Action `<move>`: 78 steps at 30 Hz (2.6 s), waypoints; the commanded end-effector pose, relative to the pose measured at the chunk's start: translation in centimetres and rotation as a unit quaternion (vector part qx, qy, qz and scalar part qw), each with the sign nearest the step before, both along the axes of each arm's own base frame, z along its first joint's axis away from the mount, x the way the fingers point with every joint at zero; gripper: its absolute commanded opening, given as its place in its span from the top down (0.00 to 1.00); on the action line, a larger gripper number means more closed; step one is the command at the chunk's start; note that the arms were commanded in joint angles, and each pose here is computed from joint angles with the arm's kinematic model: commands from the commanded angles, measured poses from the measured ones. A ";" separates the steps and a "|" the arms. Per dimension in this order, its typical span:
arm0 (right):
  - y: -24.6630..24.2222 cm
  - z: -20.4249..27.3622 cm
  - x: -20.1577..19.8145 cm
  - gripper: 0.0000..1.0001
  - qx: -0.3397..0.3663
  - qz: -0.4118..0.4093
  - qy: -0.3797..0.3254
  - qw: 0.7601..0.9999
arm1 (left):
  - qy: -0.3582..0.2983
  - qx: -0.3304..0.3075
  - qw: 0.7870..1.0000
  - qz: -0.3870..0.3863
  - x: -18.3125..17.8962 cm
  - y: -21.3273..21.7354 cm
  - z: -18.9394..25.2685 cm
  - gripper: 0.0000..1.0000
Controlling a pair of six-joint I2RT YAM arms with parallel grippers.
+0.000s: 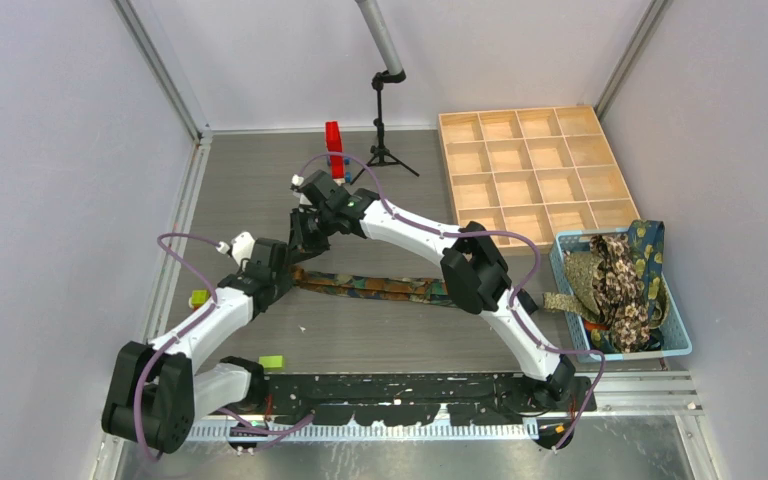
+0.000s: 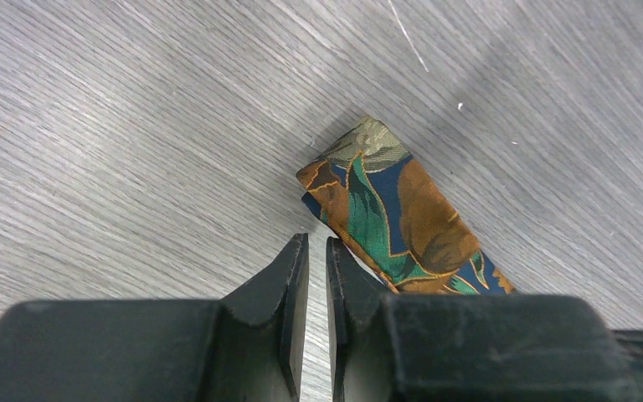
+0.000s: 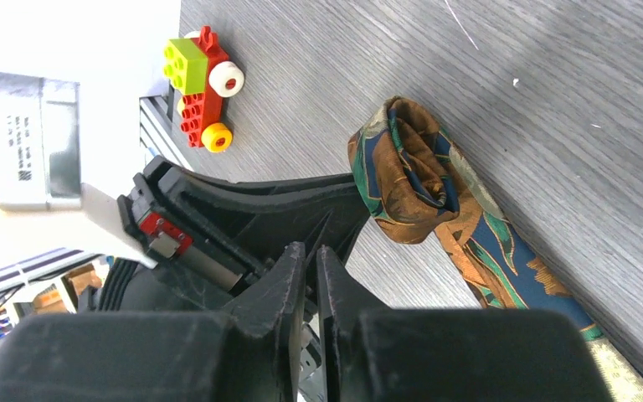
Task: Roll the ties
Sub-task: Roll the tie at the center of the board.
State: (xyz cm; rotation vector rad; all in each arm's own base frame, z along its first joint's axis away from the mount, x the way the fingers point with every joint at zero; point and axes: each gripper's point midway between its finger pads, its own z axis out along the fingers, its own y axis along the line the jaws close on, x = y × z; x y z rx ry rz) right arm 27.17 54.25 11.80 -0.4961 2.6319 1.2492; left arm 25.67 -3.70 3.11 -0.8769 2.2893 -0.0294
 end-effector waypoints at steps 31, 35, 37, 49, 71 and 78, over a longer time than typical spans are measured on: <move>-1.4 -5.9 0.9 0.90 -0.042 -0.015 0.018 0.999 | -0.021 0.051 0.997 -0.055 1.2 4.1 5.5 0.53; -1.7 -6.2 1.0 0.90 -0.046 -0.016 0.020 0.999 | -0.026 0.011 0.996 -0.087 2.1 3.5 4.8 0.44; -1.8 -6.5 1.0 0.90 -0.049 -0.016 0.020 0.998 | -0.038 -0.017 0.994 -0.104 2.7 3.4 4.7 0.40; -2.4 -8.0 1.0 0.91 -0.063 -0.018 0.027 0.998 | -0.106 -0.066 0.983 -0.134 4.2 2.3 4.4 0.36; -3.0 -10.0 0.5 0.91 -0.076 -0.020 0.038 0.996 | -0.112 -0.182 0.963 -0.167 4.9 0.5 2.1 0.44; -3.3 -10.5 0.4 0.91 -0.081 -0.020 0.040 0.996 | -0.096 -0.195 0.962 -0.168 5.1 0.3 1.3 0.50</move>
